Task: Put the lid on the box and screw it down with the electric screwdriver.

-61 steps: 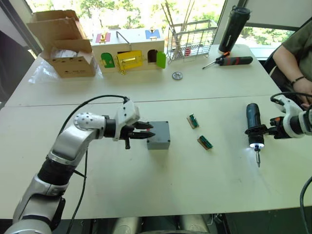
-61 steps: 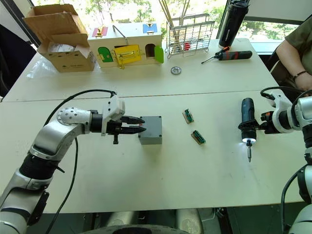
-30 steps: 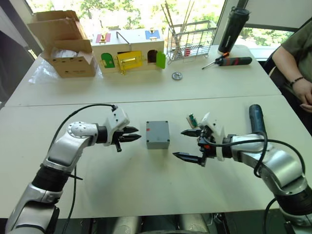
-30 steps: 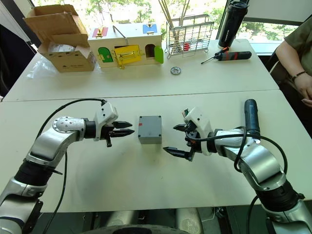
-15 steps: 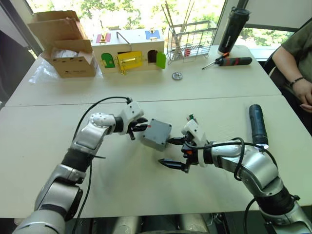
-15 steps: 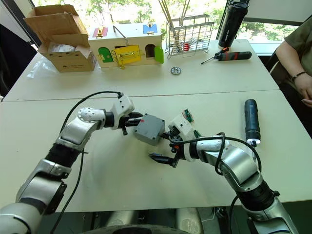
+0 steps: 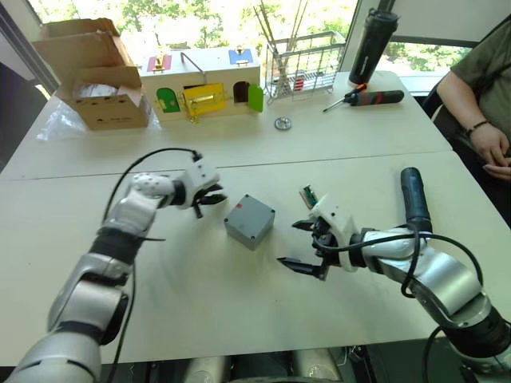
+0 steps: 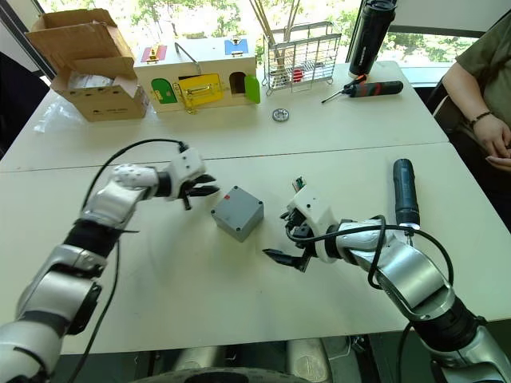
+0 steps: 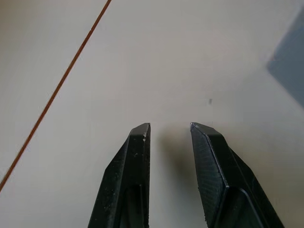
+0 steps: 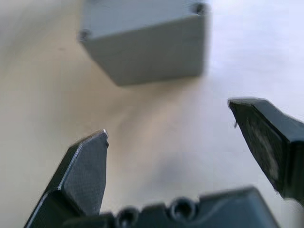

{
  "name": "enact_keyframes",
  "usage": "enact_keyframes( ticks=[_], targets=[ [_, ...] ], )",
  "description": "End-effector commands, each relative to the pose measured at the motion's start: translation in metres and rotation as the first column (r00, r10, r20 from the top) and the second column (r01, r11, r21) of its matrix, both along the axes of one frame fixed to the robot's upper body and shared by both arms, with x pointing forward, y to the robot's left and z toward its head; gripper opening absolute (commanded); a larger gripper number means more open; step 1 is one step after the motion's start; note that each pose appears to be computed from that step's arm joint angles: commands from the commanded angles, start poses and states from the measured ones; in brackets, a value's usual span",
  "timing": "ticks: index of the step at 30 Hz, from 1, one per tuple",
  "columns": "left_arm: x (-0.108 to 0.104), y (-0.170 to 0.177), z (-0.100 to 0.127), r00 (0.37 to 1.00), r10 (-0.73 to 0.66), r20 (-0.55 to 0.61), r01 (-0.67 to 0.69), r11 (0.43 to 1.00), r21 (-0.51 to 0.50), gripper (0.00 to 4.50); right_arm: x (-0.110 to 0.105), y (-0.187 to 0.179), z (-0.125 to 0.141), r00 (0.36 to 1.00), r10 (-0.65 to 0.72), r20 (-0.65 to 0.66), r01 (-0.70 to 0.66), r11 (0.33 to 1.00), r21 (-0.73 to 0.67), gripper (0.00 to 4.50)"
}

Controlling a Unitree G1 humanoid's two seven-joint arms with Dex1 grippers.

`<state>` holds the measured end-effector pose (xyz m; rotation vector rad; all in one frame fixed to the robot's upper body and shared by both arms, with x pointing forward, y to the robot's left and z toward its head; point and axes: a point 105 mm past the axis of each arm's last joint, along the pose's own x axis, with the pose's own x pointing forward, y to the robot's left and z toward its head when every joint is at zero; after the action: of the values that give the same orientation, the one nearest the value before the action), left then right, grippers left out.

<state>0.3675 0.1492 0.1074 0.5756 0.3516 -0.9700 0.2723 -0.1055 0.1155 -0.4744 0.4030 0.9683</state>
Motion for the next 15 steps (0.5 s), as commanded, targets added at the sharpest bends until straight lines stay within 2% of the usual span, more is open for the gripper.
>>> enact_keyframes(
  ticks=[1,5,7,10,15],
  targets=[
    [-0.037,-0.009,0.012,0.993,-0.109,-0.049,0.106,0.993,-0.046,1.34,0.015,0.004,0.008,0.995,0.044,0.088,-0.044,0.999,-0.003,4.48],
    [-0.07,-0.007,0.002,0.978,-0.143,-0.15,0.137,0.989,-0.05,1.34,0.026,0.005,0.004,0.988,0.103,0.112,-0.1,0.994,-0.035,4.48],
    [-0.078,-0.009,-0.002,0.975,-0.141,-0.173,0.134,0.989,-0.055,1.34,0.032,0.007,0.002,0.982,0.145,0.119,-0.14,0.989,-0.051,4.48],
    [-0.078,-0.018,-0.004,0.976,-0.138,-0.167,0.128,0.99,-0.065,1.34,0.036,0.011,-0.001,0.975,0.187,0.12,-0.181,0.982,-0.056,4.48],
    [-0.061,-0.032,-0.007,0.989,-0.1,-0.111,0.093,0.993,-0.071,1.34,0.031,0.019,-0.003,0.961,0.256,0.106,-0.251,0.966,-0.054,4.48]
  ],
)
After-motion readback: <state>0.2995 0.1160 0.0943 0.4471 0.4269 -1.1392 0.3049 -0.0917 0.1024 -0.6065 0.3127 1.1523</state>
